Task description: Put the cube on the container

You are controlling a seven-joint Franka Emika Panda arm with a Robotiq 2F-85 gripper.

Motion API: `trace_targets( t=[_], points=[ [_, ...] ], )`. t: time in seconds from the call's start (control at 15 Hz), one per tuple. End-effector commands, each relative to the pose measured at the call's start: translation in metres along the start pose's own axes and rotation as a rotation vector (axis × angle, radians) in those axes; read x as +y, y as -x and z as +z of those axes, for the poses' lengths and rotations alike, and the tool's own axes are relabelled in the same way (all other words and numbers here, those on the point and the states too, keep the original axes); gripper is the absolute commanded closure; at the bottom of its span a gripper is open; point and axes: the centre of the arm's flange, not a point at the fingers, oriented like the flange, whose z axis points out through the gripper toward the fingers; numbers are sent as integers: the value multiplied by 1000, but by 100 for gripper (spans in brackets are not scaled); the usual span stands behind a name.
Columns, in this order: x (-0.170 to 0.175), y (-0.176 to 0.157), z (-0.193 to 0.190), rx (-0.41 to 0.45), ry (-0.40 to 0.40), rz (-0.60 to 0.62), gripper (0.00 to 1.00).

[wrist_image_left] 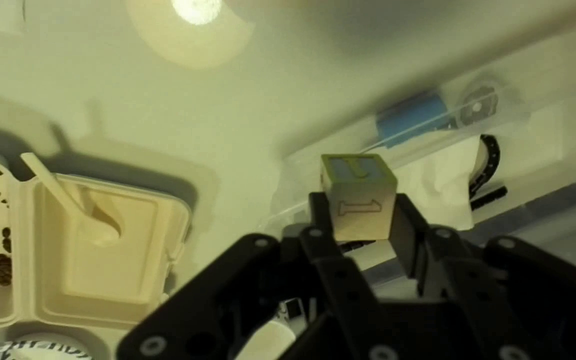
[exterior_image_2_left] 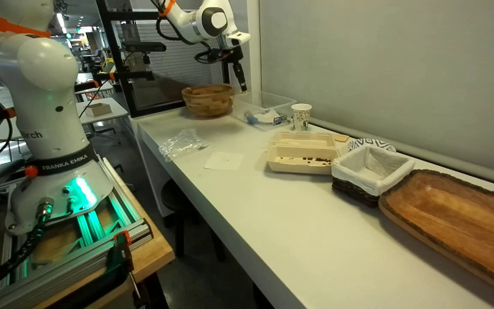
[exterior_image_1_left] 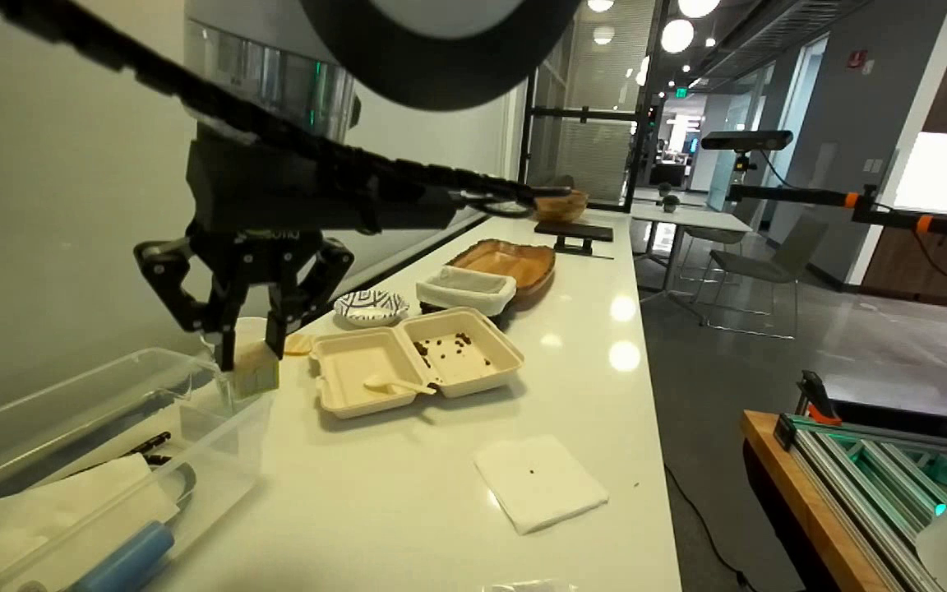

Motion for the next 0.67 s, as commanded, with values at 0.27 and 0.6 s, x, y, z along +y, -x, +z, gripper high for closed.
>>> trace_targets(
  t=[0.27, 0.6],
  points=[
    [2, -7, 7, 18, 5, 20, 91],
    [21, -38, 23, 38, -13, 39, 91]
  ],
)
